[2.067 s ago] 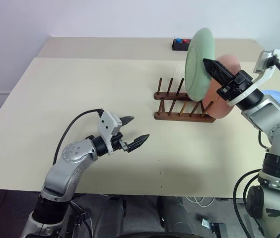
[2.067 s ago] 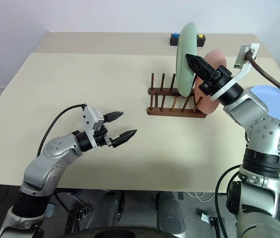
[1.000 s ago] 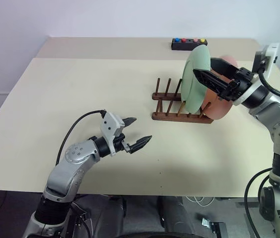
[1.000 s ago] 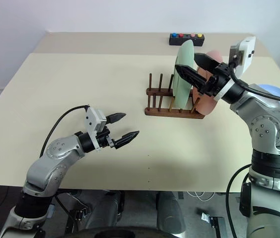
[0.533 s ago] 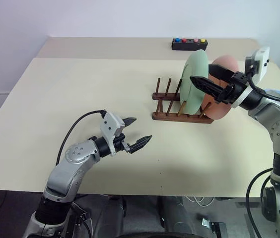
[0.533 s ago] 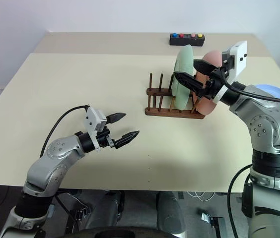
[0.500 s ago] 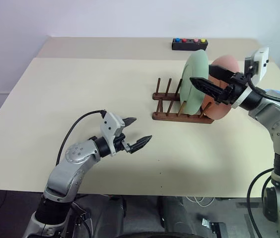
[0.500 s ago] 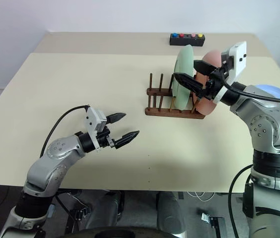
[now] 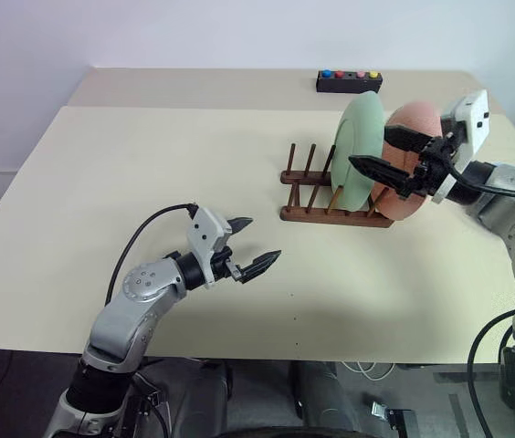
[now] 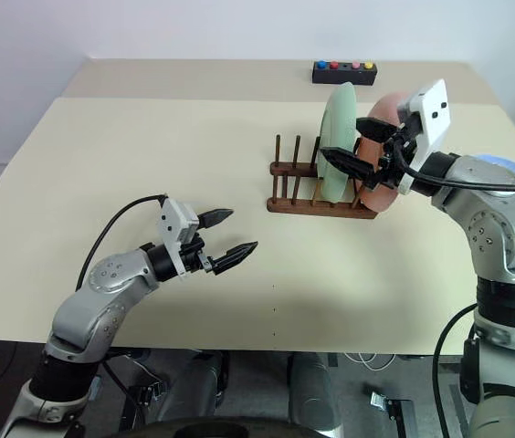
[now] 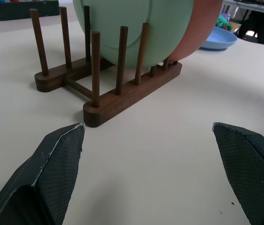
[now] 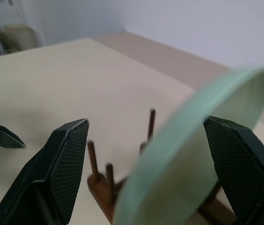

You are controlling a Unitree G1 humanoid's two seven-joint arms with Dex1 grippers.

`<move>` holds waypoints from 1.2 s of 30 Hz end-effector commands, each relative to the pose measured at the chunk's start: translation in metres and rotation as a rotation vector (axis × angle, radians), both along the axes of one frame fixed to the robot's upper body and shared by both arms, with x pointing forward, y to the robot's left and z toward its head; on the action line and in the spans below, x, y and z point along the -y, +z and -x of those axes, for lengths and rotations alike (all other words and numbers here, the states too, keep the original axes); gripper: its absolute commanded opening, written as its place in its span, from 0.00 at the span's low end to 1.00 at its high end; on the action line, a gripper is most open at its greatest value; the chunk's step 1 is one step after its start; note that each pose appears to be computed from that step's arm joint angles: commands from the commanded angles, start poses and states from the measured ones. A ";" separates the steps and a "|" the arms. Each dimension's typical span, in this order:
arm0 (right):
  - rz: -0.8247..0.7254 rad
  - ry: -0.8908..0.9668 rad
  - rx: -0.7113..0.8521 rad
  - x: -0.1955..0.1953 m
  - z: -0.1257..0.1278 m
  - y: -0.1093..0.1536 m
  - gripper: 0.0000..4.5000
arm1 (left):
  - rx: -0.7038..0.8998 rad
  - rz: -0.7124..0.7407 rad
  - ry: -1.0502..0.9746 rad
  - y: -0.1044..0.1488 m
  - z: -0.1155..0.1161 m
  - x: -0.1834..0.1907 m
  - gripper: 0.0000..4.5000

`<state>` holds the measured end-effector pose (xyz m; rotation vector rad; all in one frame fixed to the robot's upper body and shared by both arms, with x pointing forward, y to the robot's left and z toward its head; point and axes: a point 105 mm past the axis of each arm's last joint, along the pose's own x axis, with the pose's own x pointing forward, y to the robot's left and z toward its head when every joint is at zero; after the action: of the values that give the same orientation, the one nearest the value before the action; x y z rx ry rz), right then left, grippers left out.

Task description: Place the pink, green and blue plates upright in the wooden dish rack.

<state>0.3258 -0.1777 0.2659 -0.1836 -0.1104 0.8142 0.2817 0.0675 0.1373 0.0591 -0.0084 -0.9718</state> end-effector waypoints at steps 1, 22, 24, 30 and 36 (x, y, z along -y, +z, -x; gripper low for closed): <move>0.013 -0.006 0.107 0.003 0.008 0.026 0.88 | 0.038 0.013 -0.017 0.007 0.002 0.004 1.00; 0.132 -0.277 0.310 0.082 0.021 0.080 0.88 | 0.037 0.015 -0.038 0.005 0.002 0.007 1.00; 0.171 -0.316 0.298 0.098 0.024 0.080 0.88 | 0.037 0.015 -0.044 0.005 0.002 0.007 1.00; 0.373 -0.399 0.103 0.151 0.040 0.034 0.88 | 0.041 0.013 -0.072 0.005 0.000 0.011 1.00; 0.526 -0.560 -0.062 0.199 0.035 -0.024 0.88 | 0.044 0.003 -0.076 0.005 -0.002 0.010 1.00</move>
<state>0.2891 -0.3693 0.2393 -0.5680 0.2040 0.3181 0.2837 0.0593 0.1314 0.0578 0.0040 -1.0343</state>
